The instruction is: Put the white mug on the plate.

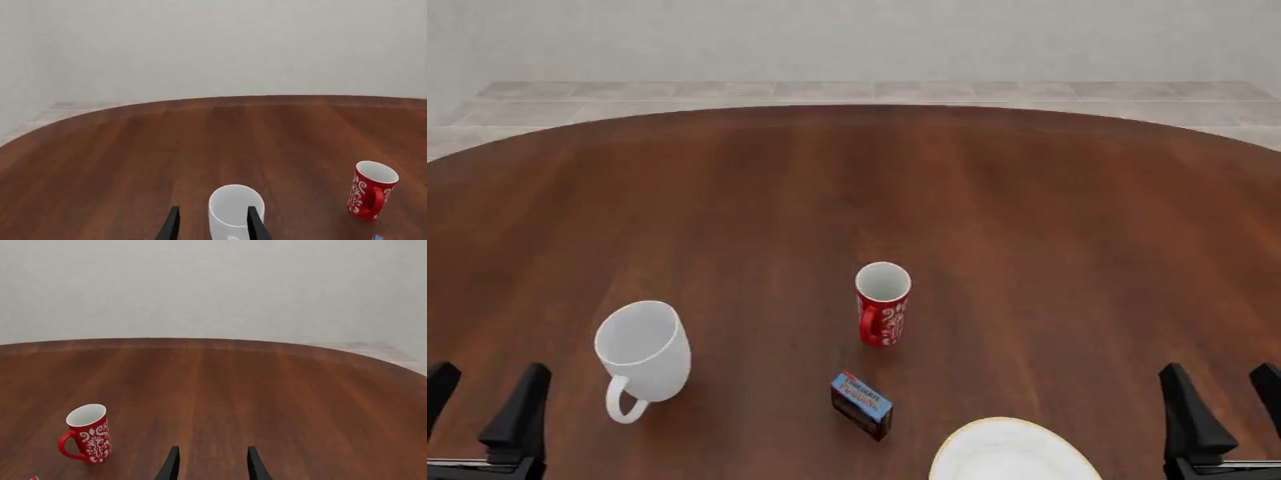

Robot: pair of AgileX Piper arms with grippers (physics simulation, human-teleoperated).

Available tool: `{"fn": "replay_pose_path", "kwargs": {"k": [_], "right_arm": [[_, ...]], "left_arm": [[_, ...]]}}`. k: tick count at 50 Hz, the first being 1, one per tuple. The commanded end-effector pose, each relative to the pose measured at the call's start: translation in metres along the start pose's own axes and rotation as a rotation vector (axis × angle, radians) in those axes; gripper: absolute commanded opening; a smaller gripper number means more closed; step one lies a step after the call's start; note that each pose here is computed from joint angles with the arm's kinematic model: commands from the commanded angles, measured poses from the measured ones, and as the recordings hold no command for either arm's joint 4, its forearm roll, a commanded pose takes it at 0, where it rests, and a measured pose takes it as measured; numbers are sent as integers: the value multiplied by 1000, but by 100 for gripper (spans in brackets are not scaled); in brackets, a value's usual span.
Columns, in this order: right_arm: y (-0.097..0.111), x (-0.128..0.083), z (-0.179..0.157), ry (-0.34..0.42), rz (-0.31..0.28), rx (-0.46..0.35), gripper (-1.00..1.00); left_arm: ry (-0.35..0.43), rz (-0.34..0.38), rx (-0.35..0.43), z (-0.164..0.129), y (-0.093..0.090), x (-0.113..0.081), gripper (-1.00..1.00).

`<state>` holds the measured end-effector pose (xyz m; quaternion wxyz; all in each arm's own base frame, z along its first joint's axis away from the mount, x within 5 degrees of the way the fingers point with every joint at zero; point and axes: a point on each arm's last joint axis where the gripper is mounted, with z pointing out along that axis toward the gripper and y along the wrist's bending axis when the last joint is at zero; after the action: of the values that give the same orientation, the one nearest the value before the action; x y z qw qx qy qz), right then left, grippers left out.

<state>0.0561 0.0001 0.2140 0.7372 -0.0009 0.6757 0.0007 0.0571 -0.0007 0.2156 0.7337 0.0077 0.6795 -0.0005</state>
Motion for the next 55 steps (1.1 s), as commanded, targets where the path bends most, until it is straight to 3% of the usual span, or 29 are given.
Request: {"fn": "replay_pose_path", "kwargs": {"k": [1, 2, 7, 12, 16, 20, 27, 45, 49, 55], "right_arm": [[0, 0, 0, 0, 0, 2, 100], [0, 0, 0, 0, 0, 2, 100], [0, 0, 0, 0, -1, 2, 100], [0, 0, 0, 0, 0, 2, 100], [0, 0, 0, 0, 0, 1, 100], [0, 0, 0, 0, 0, 1, 100], [0, 0, 0, 1, 0, 2, 100], [0, 0, 0, 0, 0, 2, 100], [0, 0, 0, 0, 0, 2, 100], [0, 0, 0, 0, 0, 2, 100]], "left_arm": [[48, 28, 18, 2, -1, -7, 100], [24, 29, 30, -3, -1, -16, 100], [135, 77, 42, 6, -2, -23, 100], [291, 119, 28, 20, 0, -20, 100], [345, 134, 8, 25, 2, -18, 100], [399, 151, 76, 24, -3, -13, 100], [485, 135, 94, 28, -5, -12, 100], [559, 118, 100, 43, -6, -7, 100], [569, 150, 96, 47, -5, -1, 100], [615, 130, 91, 54, -5, 10, 100]]}}
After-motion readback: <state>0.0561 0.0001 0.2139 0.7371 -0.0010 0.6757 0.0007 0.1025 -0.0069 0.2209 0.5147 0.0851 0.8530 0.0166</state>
